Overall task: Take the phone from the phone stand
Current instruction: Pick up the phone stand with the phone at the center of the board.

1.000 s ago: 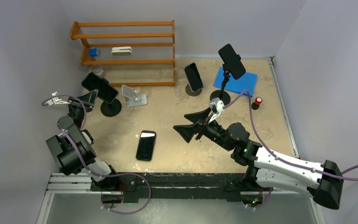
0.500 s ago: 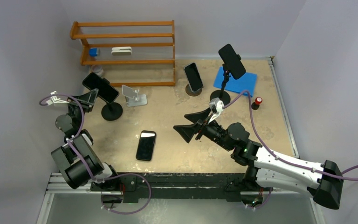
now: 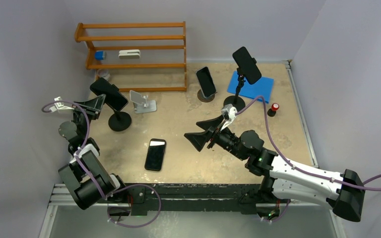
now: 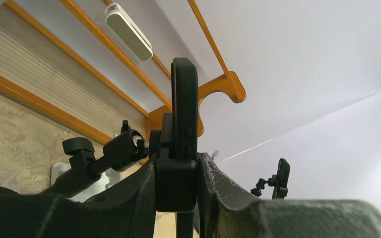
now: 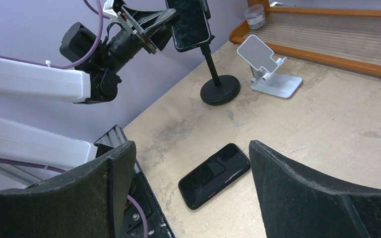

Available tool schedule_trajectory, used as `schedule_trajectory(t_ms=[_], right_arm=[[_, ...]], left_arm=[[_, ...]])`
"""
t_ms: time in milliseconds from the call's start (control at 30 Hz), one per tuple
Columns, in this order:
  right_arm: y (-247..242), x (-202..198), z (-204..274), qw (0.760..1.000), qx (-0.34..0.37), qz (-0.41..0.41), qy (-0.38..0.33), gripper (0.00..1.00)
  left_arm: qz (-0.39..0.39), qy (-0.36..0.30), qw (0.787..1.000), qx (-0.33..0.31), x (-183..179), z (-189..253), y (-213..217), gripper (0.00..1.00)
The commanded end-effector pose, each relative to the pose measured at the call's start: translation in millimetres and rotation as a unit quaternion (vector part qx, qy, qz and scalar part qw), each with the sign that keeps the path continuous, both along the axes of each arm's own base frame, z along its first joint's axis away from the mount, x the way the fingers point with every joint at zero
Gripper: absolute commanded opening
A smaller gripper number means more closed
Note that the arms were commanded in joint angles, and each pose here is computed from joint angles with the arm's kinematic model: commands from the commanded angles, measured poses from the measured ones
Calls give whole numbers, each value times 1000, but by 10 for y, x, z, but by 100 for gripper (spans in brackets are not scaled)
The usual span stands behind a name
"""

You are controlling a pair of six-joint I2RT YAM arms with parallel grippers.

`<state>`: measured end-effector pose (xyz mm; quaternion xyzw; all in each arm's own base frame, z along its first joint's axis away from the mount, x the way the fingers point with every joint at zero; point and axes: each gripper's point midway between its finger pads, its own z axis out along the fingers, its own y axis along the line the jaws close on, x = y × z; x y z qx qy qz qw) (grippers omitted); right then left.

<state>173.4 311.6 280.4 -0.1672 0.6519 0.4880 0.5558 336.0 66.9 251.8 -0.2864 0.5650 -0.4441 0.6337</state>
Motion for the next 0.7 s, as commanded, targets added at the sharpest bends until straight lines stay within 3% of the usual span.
schedule_trajectory(t_ms=[0,667], right_arm=[[7,13,279,999,25,-5,-24,86],[9,3,273,999,23,-3,-22,86]], left_arm=[[3,-68,997,41,-52,454,-73,0],[4,-39,999,12,-101,631,-144,0]])
